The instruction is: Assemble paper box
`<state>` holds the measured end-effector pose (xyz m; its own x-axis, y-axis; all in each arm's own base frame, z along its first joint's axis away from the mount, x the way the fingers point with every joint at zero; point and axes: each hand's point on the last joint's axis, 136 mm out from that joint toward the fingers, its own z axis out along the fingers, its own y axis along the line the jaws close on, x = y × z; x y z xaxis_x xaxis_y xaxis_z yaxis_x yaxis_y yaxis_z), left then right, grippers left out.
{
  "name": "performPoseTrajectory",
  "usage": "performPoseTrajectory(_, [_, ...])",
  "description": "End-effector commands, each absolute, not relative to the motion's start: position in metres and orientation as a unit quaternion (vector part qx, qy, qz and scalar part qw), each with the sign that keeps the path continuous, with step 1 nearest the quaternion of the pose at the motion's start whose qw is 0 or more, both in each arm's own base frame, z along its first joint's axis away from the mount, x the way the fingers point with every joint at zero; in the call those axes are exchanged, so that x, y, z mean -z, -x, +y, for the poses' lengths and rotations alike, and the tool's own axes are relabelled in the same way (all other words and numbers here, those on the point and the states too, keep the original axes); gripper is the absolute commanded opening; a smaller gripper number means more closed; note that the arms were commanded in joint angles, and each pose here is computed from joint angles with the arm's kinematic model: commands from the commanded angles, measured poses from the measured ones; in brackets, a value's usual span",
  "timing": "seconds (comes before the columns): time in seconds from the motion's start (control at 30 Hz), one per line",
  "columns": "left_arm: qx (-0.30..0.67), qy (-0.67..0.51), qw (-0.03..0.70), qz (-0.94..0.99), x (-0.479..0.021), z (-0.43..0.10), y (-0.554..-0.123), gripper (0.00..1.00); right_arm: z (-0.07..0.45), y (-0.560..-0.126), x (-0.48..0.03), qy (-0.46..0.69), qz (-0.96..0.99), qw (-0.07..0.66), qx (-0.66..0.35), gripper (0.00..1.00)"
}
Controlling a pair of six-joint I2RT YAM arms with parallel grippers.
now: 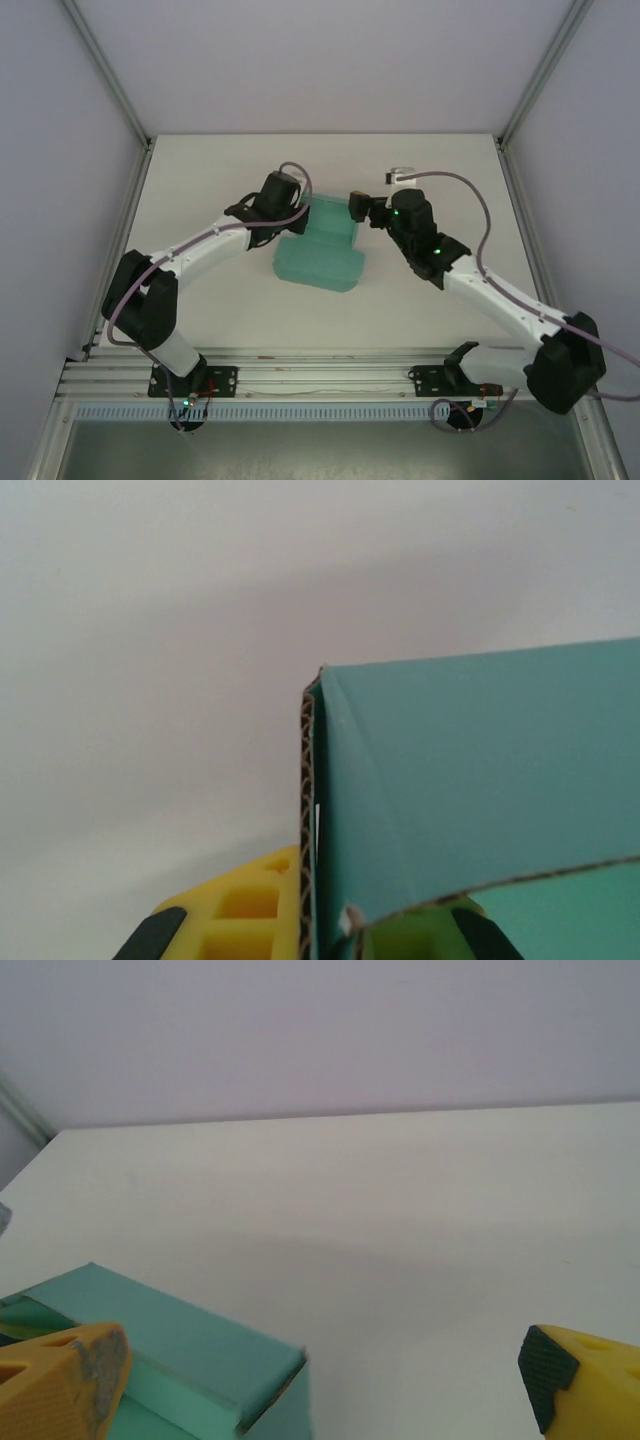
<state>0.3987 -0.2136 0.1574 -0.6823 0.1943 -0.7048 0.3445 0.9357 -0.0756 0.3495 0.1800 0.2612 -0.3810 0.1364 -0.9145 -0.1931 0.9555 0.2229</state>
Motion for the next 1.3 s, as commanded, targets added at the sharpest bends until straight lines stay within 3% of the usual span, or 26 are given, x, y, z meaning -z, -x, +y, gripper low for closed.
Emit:
performPoseTrajectory(0.0, [0.055, -0.33, 0.304, 0.892, -0.139, -0.217, -0.372, 0.0, 0.136, -0.323, -0.225, -0.042, 0.856, 0.509, -0.086, 1.0])
performPoseTrajectory(0.23, [0.042, -0.499, 0.188, 0.845, -0.117, -0.226, -0.328, 0.0, 0.098, -0.286, -0.199, -0.084, 0.873, 0.475, -0.072, 1.0])
performPoseTrajectory(0.37, [0.018, -0.523, 0.128, 0.842, -0.097, -0.23, -0.329, 0.0, 0.087, -0.278, -0.19, -0.093, 0.876, 0.468, -0.073, 1.0])
performPoseTrajectory(0.53, [-0.081, -0.546, 0.071, 0.831, -0.061, -0.228, -0.345, 0.0, 0.075, -0.275, -0.182, -0.107, 0.882, 0.455, -0.064, 1.0])
performPoseTrajectory(0.83, [-0.182, -0.547, 0.09, 0.812, -0.024, -0.237, -0.388, 0.0, 0.069, -0.275, -0.175, -0.116, 0.884, 0.449, -0.062, 1.0])
performPoseTrajectory(1.03, [-0.208, -0.567, 0.079, 0.793, 0.008, -0.246, -0.393, 0.0, 0.065, -0.274, -0.169, -0.122, 0.886, 0.445, -0.055, 1.0])
performPoseTrajectory(1.13, [-0.211, -0.571, 0.071, 0.79, 0.013, -0.247, -0.395, 0.12, 0.065, -0.274, -0.168, -0.122, 0.886, 0.444, -0.055, 1.0])
performPoseTrajectory(1.27, [-0.206, -0.573, 0.084, 0.789, -0.003, -0.252, -0.398, 0.37, 0.066, -0.273, -0.168, -0.118, 0.887, 0.443, -0.059, 1.0])
